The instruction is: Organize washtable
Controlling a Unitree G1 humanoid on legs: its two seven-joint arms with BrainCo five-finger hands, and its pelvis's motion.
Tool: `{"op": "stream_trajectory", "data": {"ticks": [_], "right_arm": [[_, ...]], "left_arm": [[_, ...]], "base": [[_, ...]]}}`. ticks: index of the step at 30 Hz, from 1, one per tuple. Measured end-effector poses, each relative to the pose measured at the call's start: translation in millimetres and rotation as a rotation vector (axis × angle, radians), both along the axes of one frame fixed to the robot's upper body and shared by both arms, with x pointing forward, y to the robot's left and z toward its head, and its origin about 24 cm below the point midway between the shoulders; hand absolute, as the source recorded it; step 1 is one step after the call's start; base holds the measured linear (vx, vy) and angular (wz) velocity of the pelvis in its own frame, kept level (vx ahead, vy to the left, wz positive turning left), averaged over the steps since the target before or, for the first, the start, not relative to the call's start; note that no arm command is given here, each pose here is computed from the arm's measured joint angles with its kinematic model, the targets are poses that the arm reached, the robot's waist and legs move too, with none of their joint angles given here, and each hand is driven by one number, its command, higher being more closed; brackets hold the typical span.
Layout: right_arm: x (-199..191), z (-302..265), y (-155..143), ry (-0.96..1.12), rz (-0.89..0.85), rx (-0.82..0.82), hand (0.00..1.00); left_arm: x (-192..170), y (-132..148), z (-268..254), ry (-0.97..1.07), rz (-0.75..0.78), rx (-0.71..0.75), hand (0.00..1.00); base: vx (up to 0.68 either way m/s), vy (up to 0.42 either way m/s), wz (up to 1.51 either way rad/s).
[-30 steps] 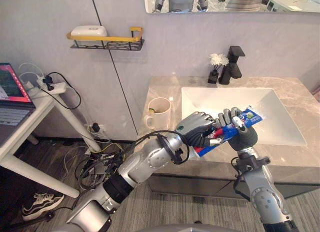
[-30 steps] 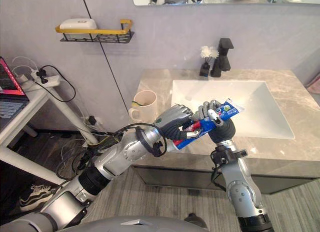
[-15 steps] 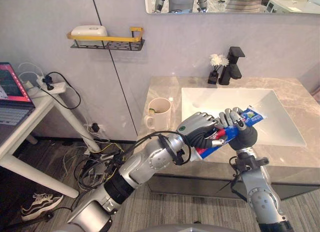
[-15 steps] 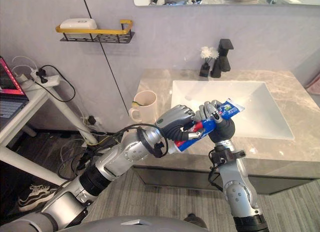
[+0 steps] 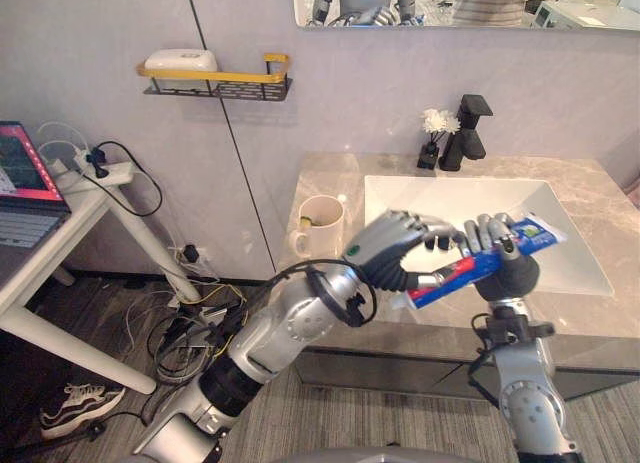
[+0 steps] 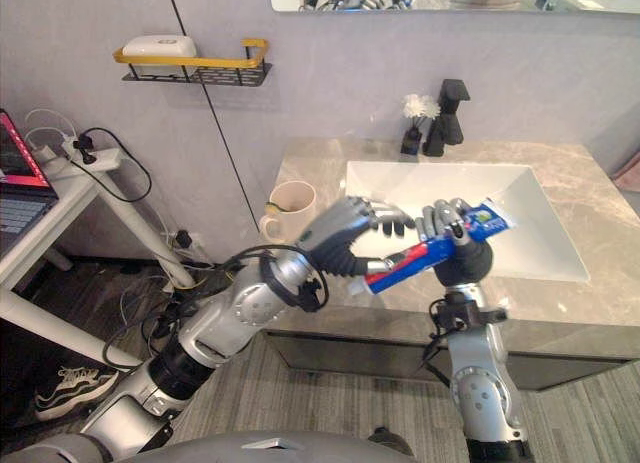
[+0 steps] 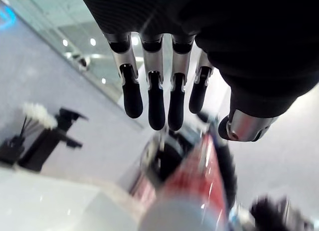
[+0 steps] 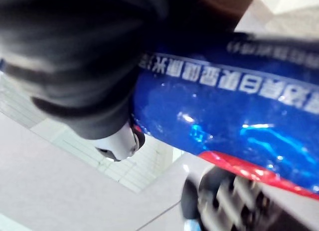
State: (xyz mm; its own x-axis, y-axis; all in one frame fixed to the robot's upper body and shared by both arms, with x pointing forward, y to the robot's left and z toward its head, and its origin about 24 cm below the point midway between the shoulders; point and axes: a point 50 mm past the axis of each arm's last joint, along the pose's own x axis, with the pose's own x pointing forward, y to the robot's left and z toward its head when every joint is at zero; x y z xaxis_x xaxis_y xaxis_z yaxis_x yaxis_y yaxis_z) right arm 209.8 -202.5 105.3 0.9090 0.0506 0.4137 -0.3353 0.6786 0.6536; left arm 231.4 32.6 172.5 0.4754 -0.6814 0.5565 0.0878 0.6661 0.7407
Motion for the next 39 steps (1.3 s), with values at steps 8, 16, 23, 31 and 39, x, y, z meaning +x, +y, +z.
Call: {"op": "stream_trajectory", "data": {"ticks": [8,16,23,31,39], "right_arm": [[-3.4,4.3,-5.1,-0.022,-0.037,-0.035,1.00],[-5.3,12.4,-24.3,-0.049,-0.149,-0.091,1.00],[7.8,41.9,-36.6,-0.156,-0.223,-0.170,1.00],[56.5,82.7,-41.7,-0.244,-0.241,-0.267,1.00],[94.6,125.7,-11.0,-0.319,-0.132,-0.459,1.00]], "left_arm": [[-10.8,21.4,9.5,-0.053,0.055,-0.087,0.00],[-22.3,79.8,14.0,-0.098,0.323,-0.226,0.00],[-26.5,130.9,-44.9,0.187,0.631,-0.315,0.00],[-38.6,151.4,-182.7,0.866,0.879,-0.300,0.00],[-78.5,139.3,-264.8,1.311,0.900,-0.166,0.00]], "base": [[0.00,0.000,0.00],[0.00,0.000,0.00],[0.00,0.000,0.06],[0.00,-0.004,0.11],[0.02,-0.008,0.04]]}}
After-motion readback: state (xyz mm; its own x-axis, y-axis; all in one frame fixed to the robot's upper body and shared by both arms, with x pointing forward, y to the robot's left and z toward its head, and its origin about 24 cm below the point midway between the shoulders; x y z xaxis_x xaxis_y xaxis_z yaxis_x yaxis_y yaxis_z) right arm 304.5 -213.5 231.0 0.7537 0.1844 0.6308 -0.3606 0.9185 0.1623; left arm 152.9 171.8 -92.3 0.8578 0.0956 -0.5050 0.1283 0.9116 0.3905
